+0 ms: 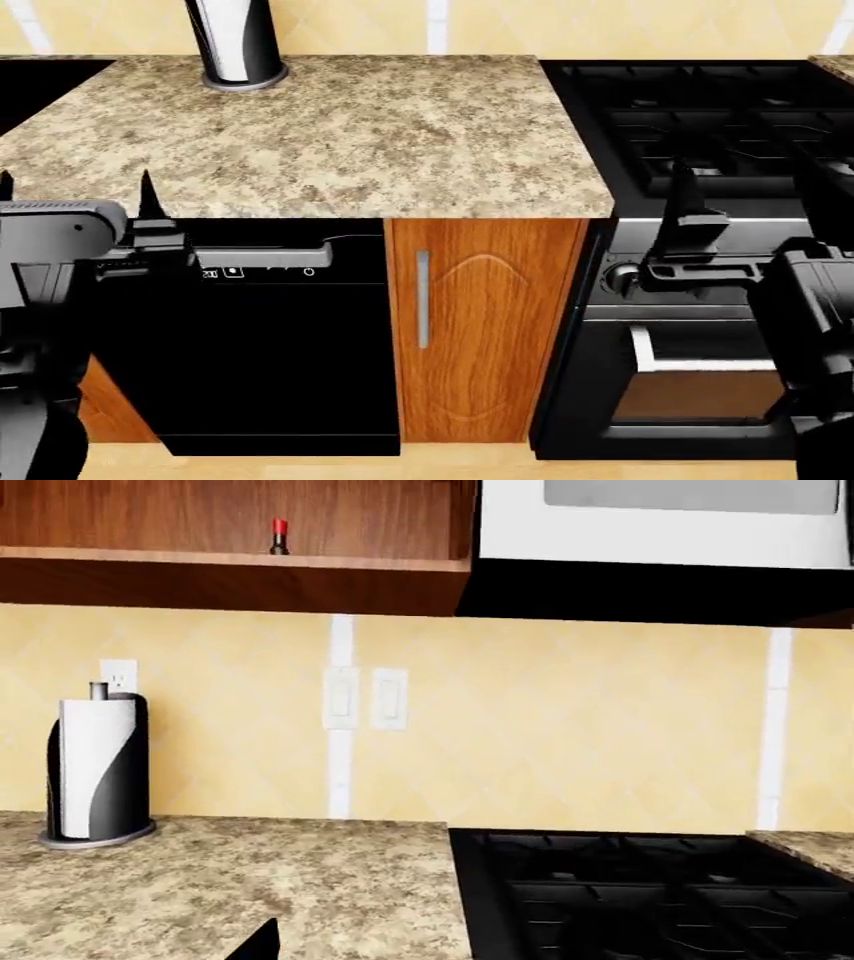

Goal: Pick and place the shaker into the drawer. Then close the cabinet.

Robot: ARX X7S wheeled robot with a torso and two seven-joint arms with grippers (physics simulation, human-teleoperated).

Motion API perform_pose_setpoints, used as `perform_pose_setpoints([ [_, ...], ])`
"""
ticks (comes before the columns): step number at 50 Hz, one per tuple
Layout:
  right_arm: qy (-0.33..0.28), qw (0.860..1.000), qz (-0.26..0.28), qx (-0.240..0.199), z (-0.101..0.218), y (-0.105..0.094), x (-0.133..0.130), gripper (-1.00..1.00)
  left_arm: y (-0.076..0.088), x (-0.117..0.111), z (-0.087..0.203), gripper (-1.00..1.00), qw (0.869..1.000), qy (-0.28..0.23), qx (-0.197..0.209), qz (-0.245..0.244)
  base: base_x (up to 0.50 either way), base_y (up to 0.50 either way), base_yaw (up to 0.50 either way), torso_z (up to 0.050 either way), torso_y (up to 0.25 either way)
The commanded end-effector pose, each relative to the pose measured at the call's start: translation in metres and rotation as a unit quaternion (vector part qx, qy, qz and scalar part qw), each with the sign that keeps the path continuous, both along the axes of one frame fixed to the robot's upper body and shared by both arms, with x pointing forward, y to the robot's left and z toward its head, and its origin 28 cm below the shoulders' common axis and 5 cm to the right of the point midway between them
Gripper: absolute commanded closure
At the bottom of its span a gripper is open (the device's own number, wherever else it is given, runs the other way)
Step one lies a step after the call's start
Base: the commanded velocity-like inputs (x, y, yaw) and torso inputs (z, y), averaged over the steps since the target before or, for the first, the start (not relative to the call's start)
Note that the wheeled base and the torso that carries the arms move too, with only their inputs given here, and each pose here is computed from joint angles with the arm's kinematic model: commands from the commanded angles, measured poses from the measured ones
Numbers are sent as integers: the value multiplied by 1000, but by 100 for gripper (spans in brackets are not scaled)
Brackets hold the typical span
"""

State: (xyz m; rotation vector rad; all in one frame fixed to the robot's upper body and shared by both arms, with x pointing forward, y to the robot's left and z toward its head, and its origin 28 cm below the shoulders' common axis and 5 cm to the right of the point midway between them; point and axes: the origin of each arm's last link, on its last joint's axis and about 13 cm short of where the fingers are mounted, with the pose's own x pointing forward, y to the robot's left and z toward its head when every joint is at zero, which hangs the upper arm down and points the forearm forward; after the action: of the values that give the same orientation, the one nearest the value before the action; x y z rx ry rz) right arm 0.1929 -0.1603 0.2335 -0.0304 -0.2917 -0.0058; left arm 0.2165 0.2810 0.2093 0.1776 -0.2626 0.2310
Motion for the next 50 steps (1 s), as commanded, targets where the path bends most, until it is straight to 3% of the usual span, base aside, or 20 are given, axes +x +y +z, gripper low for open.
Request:
perform_pose_setpoints([
  [1, -43, 998, -12, -52, 48, 1, -12, -100, 6, -11, 59, -100, 997, -81, 3, -12, 0, 0, 0, 0, 0],
  [26, -131, 989, -23, -63, 122, 1, -8, -100, 2, -11, 135, -100, 987, -156, 31, -21, 0, 0, 0, 0, 0],
  [50, -161, 984, -20, -69, 150, 6, 4, -100, 2, -6, 161, -100, 985, -166, 41, -21, 0, 0, 0, 0, 0],
])
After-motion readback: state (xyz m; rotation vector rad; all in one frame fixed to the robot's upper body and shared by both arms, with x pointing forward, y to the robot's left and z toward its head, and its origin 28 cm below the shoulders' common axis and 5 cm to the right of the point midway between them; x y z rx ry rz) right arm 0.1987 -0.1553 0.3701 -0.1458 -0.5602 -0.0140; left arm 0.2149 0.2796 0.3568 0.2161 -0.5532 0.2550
